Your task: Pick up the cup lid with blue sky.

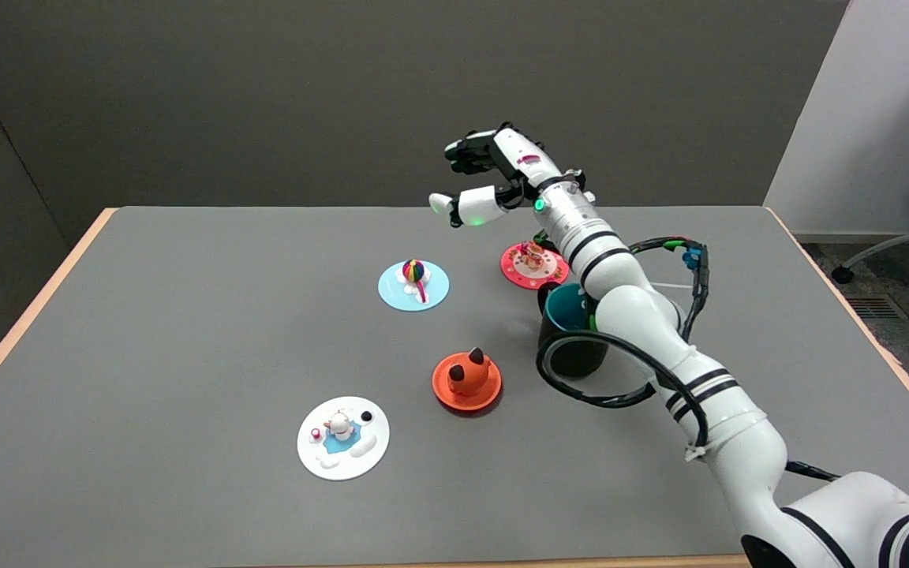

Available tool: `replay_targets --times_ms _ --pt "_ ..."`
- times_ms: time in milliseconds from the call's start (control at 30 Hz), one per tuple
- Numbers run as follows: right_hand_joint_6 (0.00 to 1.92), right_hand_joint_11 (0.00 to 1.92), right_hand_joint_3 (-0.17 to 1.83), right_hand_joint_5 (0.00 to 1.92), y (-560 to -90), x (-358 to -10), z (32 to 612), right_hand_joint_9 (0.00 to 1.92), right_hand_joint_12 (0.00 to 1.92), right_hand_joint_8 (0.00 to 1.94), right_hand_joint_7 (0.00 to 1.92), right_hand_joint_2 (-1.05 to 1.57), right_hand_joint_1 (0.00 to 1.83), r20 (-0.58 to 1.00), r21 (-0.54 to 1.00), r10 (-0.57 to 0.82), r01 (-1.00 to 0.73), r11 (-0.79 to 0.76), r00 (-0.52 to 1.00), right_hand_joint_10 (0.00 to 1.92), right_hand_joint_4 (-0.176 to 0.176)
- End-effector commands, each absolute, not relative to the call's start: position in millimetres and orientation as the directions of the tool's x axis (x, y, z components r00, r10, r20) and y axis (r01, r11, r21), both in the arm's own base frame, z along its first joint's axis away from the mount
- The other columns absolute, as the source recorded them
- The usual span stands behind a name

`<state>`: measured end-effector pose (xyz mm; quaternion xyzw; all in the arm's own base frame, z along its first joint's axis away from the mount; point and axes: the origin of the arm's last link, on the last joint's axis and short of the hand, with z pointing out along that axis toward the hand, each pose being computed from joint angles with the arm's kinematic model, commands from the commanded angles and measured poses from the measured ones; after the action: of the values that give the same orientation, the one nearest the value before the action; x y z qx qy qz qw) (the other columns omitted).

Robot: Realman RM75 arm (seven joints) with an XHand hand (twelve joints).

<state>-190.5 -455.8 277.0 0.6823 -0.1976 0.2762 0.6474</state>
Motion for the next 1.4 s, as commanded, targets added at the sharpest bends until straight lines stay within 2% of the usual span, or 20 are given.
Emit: replay_targets --times_ms 33,100,233,467,833,1000,1100,1133,1167,1400 --pt "0.21 0.33 0.82 0.70 -452 -209 313 0.71 0.87 0.22 0.80 0.45 0.71 0.550 0.833 0.059 -0.553 0.029 0.833 0.25 -0.176" --pt "0.23 0.33 0.74 0.71 -446 -210 316 0.72 0.89 0.23 0.79 0.49 0.72 0.537 0.842 0.049 -0.539 0.033 0.842 0.24 -0.176" --pt "0.24 0.33 0.74 0.72 -437 -199 310 0.74 0.92 0.23 0.80 0.50 0.74 0.524 0.851 0.063 -0.525 -0.006 0.849 0.24 -0.176" --pt "0.26 0.33 0.75 0.74 -424 -181 262 0.75 0.94 0.24 0.81 0.50 0.75 0.473 0.872 0.032 -0.462 -0.161 0.881 0.25 -0.176" --pt "0.25 0.31 0.76 0.74 -439 -207 219 0.74 0.94 0.23 0.80 0.50 0.75 0.335 0.904 -0.101 -0.350 -0.246 0.937 0.24 -0.176" --pt "0.24 0.31 0.82 0.74 -455 -224 213 0.73 0.89 0.22 0.80 0.46 0.76 0.293 0.915 -0.158 -0.324 -0.239 0.943 0.25 -0.176" --pt "0.25 0.31 0.77 0.73 -464 -223 213 0.73 0.89 0.23 0.79 0.49 0.75 0.271 0.922 -0.164 -0.305 -0.237 0.948 0.24 -0.176" --pt "0.24 0.31 0.83 0.74 -468 -224 214 0.72 0.87 0.22 0.80 0.46 0.76 0.266 0.925 -0.169 -0.301 -0.232 0.949 0.25 -0.175" --pt "0.25 0.31 0.78 0.73 -469 -224 214 0.72 0.88 0.23 0.79 0.49 0.75 0.264 0.926 -0.172 -0.300 -0.231 0.949 0.24 -0.174" --pt "0.21 0.35 0.85 0.63 -477 -217 205 0.63 0.69 0.20 0.66 0.40 0.75 0.208 0.934 -0.161 -0.245 -0.261 0.965 0.22 -0.154"
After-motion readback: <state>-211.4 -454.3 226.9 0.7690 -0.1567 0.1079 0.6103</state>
